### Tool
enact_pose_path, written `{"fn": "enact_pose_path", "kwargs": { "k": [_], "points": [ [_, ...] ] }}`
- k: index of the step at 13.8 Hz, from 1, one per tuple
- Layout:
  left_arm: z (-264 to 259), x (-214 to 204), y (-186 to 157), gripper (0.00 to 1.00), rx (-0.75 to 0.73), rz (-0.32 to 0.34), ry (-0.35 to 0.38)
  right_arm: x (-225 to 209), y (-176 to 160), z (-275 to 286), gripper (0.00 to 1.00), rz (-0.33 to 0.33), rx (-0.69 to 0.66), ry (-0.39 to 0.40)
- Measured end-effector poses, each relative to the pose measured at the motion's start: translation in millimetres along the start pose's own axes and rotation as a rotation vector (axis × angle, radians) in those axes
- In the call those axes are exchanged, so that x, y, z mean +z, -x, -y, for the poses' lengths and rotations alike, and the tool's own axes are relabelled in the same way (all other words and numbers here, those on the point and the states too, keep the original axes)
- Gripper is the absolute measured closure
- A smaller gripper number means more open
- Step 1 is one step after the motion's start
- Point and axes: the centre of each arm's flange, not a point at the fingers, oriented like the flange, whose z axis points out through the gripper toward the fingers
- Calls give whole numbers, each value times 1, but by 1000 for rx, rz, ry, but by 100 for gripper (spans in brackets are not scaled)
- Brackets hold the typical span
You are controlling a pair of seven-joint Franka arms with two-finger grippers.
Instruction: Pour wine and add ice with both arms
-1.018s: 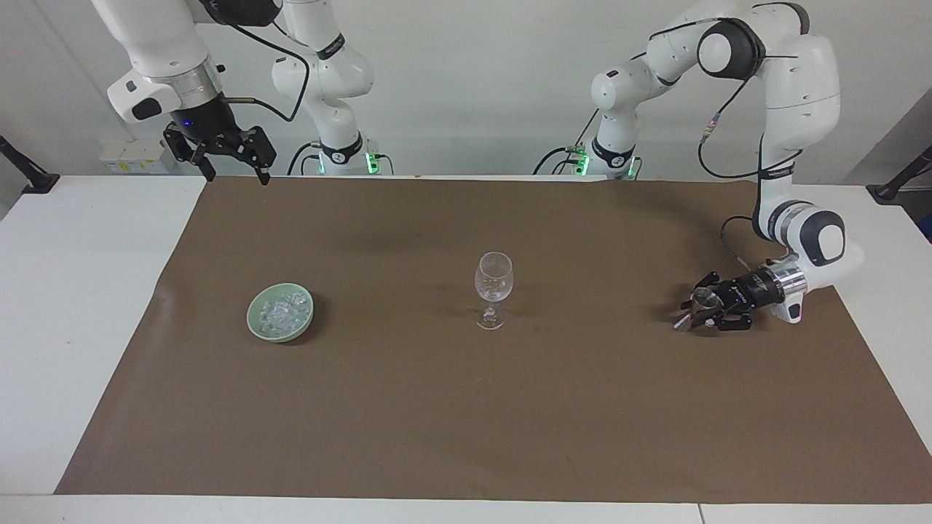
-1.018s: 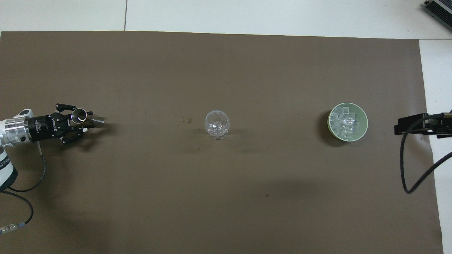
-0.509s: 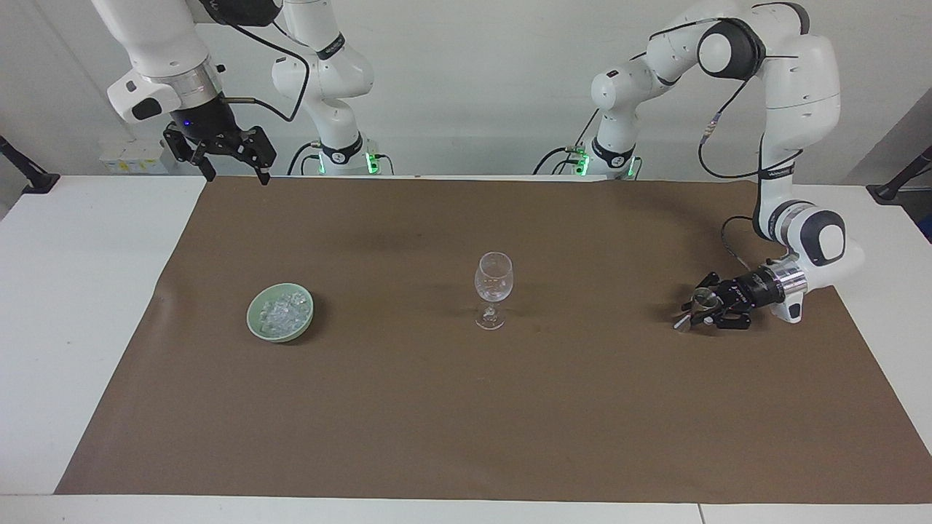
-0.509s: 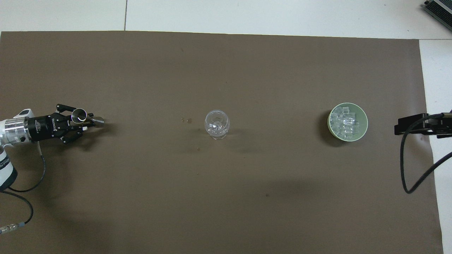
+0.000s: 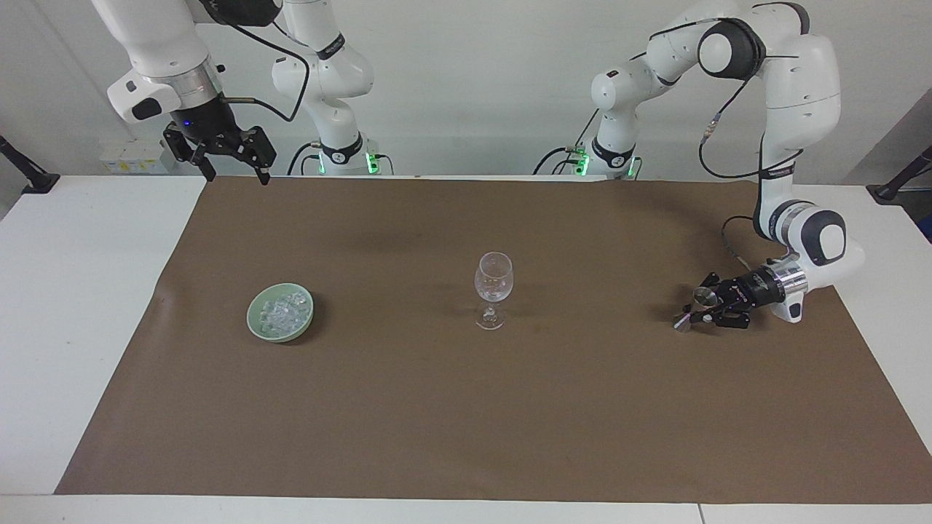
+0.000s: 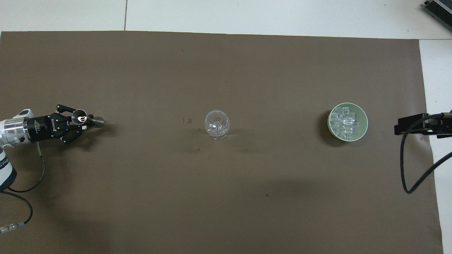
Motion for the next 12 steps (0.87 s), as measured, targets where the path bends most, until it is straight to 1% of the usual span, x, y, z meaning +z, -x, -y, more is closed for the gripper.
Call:
{"fn": "enact_pose_path", "kwargs": {
  "k": [7, 12],
  "points": [
    [-2, 2, 2, 77, 5, 3, -4, 0, 0, 0, 0, 0, 0, 0],
    [-12, 12, 17, 78, 30, 11, -19, 0, 0, 0, 0, 0, 0, 0]
  ]
}}
